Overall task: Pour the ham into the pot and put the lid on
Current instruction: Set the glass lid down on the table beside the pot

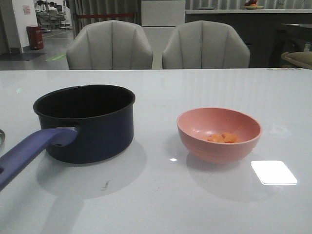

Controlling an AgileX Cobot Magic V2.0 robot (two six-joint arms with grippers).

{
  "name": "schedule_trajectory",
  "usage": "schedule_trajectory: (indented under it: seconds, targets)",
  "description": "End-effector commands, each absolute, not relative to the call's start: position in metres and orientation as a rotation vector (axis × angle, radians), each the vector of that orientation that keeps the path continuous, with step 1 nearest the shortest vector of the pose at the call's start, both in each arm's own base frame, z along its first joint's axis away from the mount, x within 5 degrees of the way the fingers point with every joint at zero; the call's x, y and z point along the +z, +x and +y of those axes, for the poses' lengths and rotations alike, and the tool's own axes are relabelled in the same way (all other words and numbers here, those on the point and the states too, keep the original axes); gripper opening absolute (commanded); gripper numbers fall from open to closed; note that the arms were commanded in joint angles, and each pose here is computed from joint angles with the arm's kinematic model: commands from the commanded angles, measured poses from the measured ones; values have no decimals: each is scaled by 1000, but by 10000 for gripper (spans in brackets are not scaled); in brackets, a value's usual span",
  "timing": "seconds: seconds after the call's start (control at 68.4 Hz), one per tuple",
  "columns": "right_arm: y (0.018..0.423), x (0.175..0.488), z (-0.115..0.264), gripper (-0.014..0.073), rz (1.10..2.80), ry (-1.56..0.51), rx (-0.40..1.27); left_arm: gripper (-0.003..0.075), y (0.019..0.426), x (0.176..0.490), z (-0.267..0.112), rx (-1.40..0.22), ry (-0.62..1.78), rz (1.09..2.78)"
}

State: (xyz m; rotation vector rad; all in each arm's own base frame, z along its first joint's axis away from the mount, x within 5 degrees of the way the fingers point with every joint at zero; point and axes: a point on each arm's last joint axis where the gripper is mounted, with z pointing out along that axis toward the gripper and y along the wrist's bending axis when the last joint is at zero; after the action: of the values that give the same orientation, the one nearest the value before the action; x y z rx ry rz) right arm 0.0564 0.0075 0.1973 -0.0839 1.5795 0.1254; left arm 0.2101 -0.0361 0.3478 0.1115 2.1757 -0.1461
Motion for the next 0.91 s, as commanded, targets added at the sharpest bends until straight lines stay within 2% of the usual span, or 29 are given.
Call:
schedule_trajectory:
  seconds: [0.0, 0.278, 0.526, 0.687, 0.892]
  targets:
    - [54, 208, 7, 146, 1468, -87, 112, 572, 177, 374, -38, -204, 129, 1985]
    - [54, 208, 7, 146, 1468, -87, 112, 572, 95, 360, -27, -263, 167, 1813]
    - [54, 208, 7, 146, 1468, -87, 112, 572, 32, 320, -11, -304, 156, 1671]
    - [54, 208, 7, 146, 1468, -87, 112, 572, 10, 297, -6, -310, 155, 1621]
    - [54, 210, 7, 146, 1443, -87, 114, 572, 16, 293, -8, -307, 160, 1673]
